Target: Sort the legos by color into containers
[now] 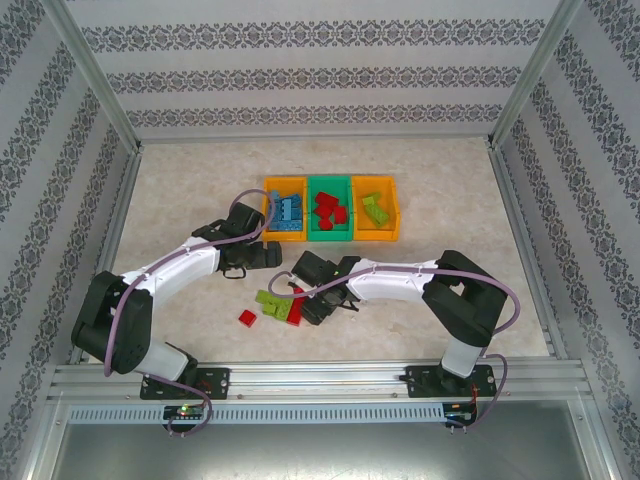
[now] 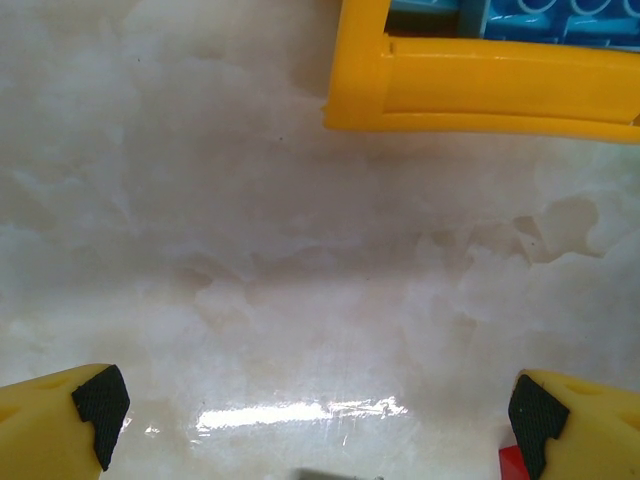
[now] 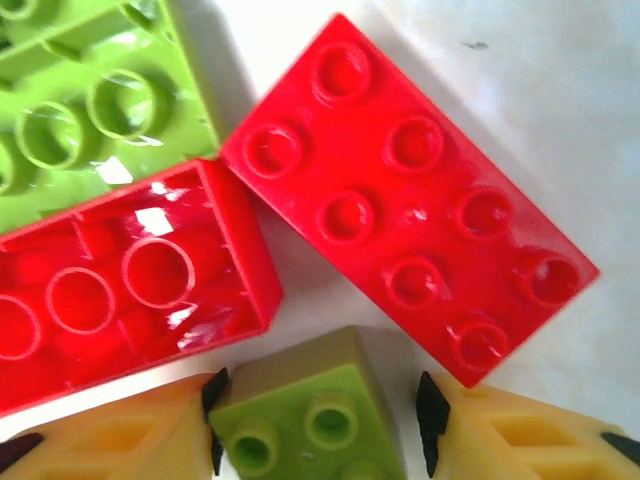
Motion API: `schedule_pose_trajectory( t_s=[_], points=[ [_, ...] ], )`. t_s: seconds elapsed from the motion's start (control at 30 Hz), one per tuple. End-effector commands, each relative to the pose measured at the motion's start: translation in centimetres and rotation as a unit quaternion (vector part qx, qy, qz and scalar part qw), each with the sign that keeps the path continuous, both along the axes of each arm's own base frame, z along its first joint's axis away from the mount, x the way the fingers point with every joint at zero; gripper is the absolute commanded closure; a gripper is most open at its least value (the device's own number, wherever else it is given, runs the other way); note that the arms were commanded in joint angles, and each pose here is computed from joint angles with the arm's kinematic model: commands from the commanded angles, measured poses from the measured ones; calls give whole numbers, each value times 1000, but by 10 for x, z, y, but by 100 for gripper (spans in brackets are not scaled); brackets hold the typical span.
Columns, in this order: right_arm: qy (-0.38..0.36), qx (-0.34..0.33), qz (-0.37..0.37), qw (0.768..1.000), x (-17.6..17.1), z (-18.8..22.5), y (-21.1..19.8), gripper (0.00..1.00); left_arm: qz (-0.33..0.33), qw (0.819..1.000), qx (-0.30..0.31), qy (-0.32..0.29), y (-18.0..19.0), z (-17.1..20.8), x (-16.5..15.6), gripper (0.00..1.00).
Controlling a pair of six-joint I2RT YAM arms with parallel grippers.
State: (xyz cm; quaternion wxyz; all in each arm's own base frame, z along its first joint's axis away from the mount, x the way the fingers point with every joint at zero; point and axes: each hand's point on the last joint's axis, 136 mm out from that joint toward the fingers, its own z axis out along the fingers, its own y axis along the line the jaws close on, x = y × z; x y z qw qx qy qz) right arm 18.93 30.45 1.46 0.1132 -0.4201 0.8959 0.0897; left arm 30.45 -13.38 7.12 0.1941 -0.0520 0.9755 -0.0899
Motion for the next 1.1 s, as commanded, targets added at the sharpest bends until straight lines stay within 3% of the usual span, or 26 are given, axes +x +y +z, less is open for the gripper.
schedule_pose_trajectory(
  t_s=[0.0,0.33,0.5,0.8,1.07],
  points=[
    [-24,-41,-20,999,6,0,-16,52,8,1000,-8,1,3,3,-3,1],
    [-32,-26,-100,994,21,7,-41,65,7,1000,-14,-1,0,4,-2,1],
    [-57,1,-163,985,46,34,-61,66,4,1000,-10,2,1,4,-4,1],
    [-108,74,-359,924,143,105,-126,66,1,1000,-5,2,5,4,-9,1],
    [-104,63,-432,893,235,112,-157,65,-33,999,-22,5,-5,3,-15,0]
  ],
)
